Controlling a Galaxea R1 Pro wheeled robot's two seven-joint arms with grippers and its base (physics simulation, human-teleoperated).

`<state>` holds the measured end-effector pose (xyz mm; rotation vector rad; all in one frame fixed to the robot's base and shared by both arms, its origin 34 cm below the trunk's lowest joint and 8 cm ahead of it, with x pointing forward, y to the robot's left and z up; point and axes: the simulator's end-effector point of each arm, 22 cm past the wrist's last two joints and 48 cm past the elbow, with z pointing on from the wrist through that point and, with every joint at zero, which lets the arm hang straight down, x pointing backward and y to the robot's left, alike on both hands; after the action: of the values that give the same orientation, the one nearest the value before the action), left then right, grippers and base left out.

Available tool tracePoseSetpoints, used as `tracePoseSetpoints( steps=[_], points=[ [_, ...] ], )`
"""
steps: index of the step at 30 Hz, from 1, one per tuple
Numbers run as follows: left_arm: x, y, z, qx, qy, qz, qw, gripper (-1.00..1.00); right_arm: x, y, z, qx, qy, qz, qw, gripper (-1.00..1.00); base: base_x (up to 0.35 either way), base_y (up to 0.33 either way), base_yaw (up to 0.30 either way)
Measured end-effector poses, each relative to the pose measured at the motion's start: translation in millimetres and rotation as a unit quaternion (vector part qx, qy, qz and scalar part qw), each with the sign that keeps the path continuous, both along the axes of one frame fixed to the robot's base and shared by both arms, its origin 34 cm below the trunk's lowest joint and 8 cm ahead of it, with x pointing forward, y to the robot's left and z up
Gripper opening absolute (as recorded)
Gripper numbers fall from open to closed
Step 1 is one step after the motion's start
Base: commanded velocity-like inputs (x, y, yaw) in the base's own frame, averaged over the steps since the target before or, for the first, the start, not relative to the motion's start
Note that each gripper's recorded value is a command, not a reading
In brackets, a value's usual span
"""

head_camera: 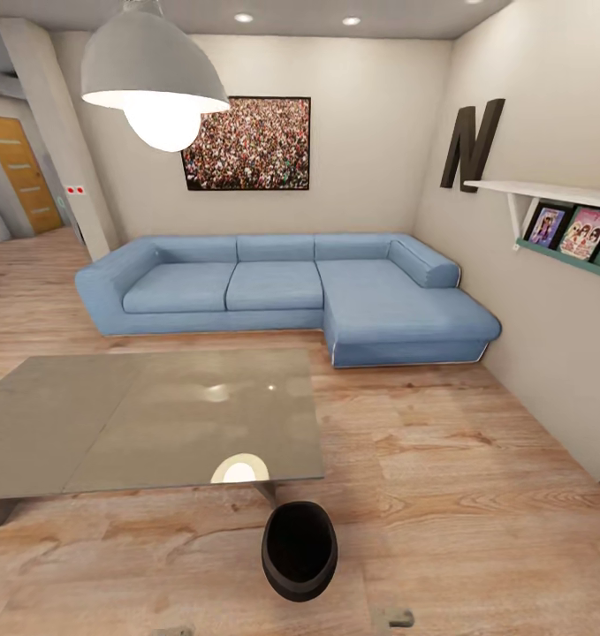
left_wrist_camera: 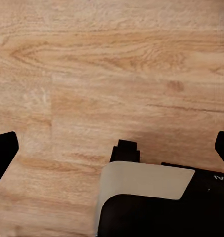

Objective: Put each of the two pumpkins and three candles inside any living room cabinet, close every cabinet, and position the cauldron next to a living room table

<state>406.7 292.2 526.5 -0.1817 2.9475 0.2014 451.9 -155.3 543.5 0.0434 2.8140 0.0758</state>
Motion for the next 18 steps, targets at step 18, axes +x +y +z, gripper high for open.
tracePoseSetpoints(
  steps=[18],
  points=[
    [-129, 32, 5, 0.026, 0.036, 0.003, 0.999, 1.0, -108, -30, -3, -0.032, 0.041, -0.014, 0.9985, 1.0, 0.0, 0.0, 0.0]
  ],
)
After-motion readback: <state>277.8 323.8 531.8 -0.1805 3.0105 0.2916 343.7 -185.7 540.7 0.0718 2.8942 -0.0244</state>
